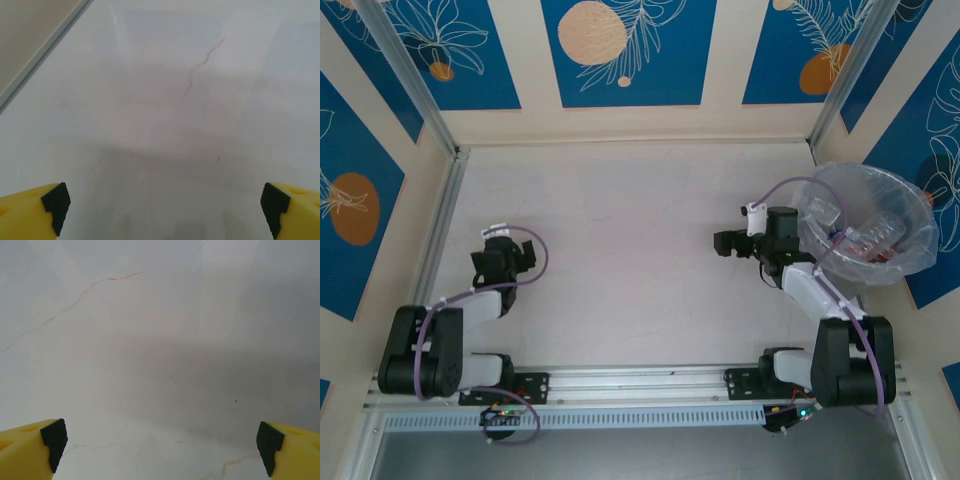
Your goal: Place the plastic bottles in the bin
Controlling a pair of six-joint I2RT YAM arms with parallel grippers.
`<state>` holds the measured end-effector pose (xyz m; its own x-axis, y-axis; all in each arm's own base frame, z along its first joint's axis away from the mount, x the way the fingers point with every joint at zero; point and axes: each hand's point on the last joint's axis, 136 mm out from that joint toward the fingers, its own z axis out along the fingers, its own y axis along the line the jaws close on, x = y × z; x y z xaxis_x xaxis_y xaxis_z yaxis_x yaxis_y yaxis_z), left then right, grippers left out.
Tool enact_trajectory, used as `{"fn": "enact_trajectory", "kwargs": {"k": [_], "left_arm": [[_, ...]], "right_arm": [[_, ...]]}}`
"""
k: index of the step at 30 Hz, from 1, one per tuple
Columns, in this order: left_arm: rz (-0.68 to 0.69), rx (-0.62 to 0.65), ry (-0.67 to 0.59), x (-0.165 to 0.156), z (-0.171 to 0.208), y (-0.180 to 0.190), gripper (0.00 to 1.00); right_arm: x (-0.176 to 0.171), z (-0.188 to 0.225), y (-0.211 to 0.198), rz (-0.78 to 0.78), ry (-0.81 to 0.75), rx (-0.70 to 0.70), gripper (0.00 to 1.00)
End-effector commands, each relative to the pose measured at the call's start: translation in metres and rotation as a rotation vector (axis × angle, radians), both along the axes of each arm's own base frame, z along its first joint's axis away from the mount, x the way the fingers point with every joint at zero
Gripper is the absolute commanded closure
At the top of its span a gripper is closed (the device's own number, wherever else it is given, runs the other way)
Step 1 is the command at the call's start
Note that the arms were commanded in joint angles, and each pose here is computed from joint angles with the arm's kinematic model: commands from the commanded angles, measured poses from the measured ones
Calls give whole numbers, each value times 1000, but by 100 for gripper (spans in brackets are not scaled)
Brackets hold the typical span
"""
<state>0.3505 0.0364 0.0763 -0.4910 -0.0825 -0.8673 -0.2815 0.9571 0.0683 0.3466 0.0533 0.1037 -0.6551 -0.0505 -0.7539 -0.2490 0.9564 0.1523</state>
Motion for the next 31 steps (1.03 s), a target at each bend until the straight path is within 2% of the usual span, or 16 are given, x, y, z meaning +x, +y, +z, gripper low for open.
{"fn": "enact_trajectory", "kwargs": {"k": [1, 3, 5, 8, 9, 14, 17, 20, 21, 23, 24, 31], "left_arm": [[-88, 6, -130, 38, 28, -11, 1], [-147, 10, -105, 42, 25, -22, 1], [-214, 11, -129, 41, 25, -33, 1], [-297, 23, -158, 44, 13, -48, 1], [-309, 33, -132, 44, 12, -52, 1], [-314, 32, -138, 44, 12, -52, 1], [-361, 28, -128, 45, 12, -60, 1], [-364, 24, -126, 45, 11, -60, 1], [-364, 24, -127, 45, 11, -60, 1], [-364, 25, -128, 45, 12, -60, 1], [-364, 24, -127, 45, 12, -60, 1], [-364, 24, -129, 45, 12, -60, 1]], "right_arm": [[19, -1, 10, 69, -108, 36, 1], [23, -6, 9, 72, -112, 42, 1], [29, 2, 9, 75, -183, 53, 1], [42, 9, 1, 41, -226, 125, 1], [46, 12, -1, 38, -240, 158, 1], [46, 5, -5, 13, -293, 167, 1], [44, 2, -6, 2, -301, 143, 1], [38, -1, -1, 15, -374, 140, 1], [36, -6, 0, 25, -326, 117, 1], [39, -1, -2, 15, -364, 139, 1], [38, -5, -2, 13, -329, 127, 1], [39, -4, -2, 9, -344, 123, 1]]}}
